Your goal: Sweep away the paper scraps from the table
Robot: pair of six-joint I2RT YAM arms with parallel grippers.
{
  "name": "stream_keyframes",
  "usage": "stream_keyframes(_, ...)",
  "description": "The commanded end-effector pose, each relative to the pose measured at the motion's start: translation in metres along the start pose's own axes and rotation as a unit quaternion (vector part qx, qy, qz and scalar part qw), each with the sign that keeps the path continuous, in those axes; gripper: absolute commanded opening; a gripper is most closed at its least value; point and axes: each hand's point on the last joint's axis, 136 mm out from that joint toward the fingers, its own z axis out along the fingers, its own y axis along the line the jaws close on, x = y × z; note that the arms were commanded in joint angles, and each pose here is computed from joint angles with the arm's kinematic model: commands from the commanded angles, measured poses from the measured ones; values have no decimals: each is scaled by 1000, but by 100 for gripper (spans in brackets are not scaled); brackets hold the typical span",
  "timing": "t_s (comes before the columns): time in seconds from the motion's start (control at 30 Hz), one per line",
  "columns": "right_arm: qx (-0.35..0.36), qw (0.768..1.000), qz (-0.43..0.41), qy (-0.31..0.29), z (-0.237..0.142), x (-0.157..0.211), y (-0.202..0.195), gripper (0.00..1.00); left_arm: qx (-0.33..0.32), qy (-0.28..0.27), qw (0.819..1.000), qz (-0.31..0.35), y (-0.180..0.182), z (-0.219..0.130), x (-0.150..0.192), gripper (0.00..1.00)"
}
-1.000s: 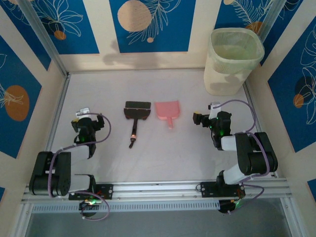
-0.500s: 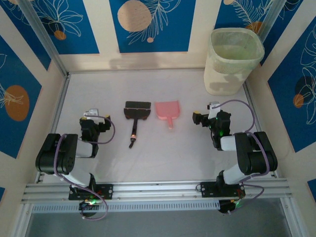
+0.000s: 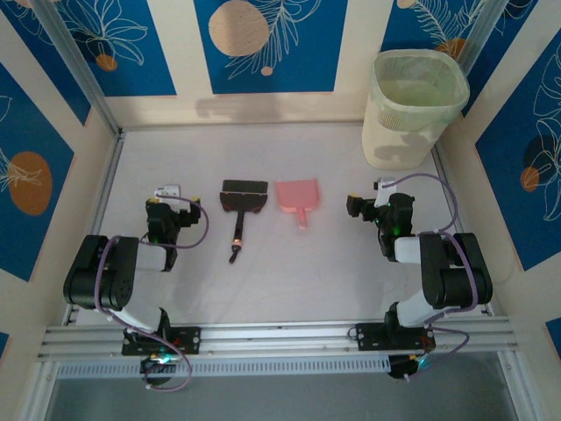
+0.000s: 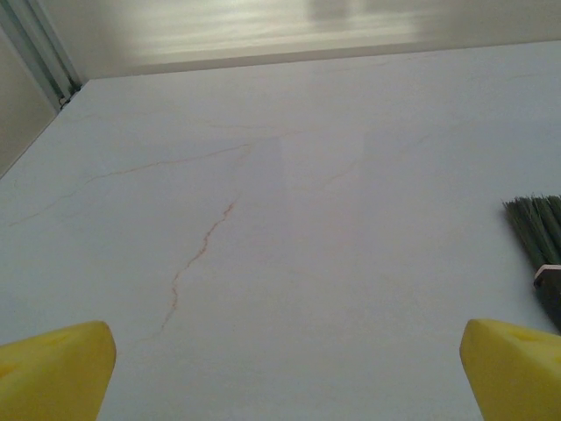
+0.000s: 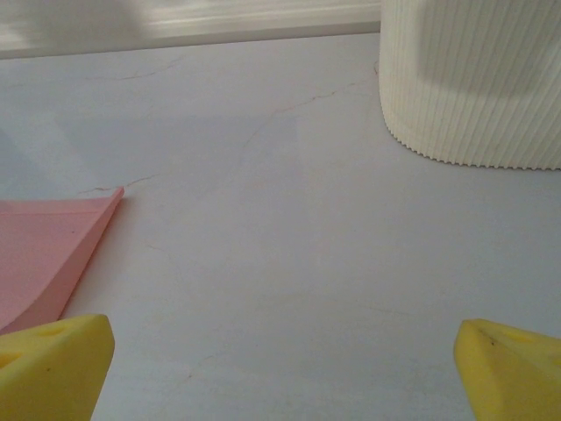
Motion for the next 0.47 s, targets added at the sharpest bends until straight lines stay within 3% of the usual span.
stream_keyframes(0.0, -4, 1000, 2, -5, 3, -5, 2, 99, 0, 0, 1000, 9, -2, 1, 0, 100)
stream_keyframes(0.43, -4, 1000, 1, -5, 2, -6, 2, 99, 2, 1, 1000, 9, -2, 1, 1, 100)
